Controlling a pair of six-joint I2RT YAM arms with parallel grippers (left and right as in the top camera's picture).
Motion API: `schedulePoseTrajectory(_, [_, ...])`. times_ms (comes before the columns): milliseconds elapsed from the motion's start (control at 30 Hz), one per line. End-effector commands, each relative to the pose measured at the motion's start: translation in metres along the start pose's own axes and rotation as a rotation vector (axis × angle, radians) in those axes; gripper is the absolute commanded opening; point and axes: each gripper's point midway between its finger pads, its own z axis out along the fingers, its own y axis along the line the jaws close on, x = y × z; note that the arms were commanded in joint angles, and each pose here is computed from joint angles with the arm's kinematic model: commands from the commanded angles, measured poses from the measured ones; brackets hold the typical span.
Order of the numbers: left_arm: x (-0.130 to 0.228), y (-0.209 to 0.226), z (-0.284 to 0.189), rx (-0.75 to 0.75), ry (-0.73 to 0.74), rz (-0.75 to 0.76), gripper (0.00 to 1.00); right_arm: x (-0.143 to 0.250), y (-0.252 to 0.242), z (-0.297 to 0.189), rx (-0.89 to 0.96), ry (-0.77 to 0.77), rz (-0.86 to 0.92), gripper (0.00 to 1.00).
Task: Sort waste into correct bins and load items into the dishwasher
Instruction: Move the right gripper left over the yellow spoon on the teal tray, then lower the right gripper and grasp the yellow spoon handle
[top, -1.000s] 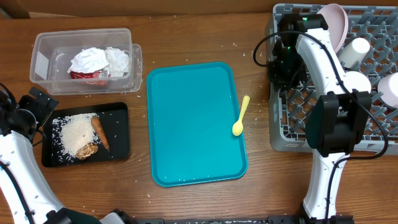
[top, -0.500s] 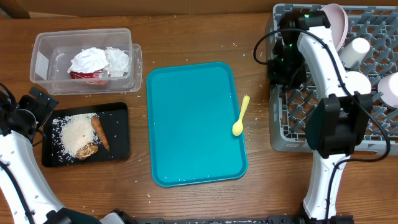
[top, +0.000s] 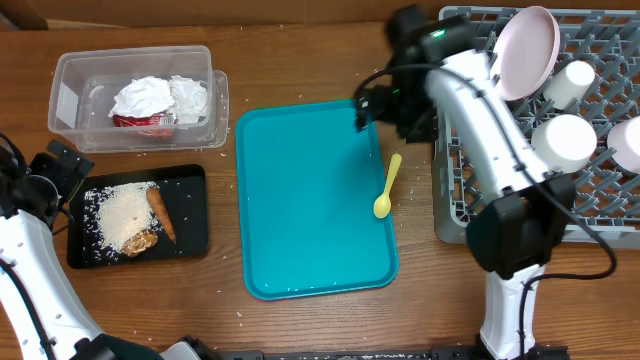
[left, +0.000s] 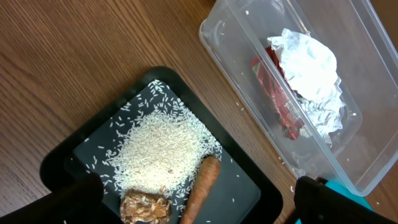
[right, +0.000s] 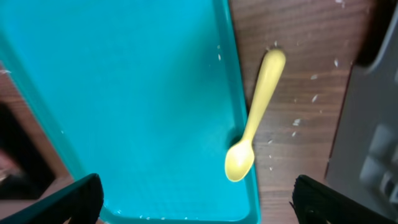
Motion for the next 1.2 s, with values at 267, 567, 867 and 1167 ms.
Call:
schedulePoseTrajectory(267, [-0.003,0.001,0.0,-0.006,-0.007,-0.011,1.0,0.009,-0.041,0.05,0.146,0.046,0.247,0.71])
schedulePoseTrajectory(567, [-0.003,0.001,0.0,-0.005,-0.007,-0.011,1.0,0.015,-0.059,0.09,0.153,0.085,0.269,0.59])
schedulePoseTrajectory(867, [-0.003,0.001,0.0,-0.006,-0.007,-0.011,1.0,0.014,-0.066,0.107,0.137,0.096,0.27,0.58])
schedulePoseTrajectory(1167, [-0.003,0.001,0.0,-0.005,-0.007,-0.011,1.0,0.006,-0.066,0.115,0.123,0.06,0.26,0.54])
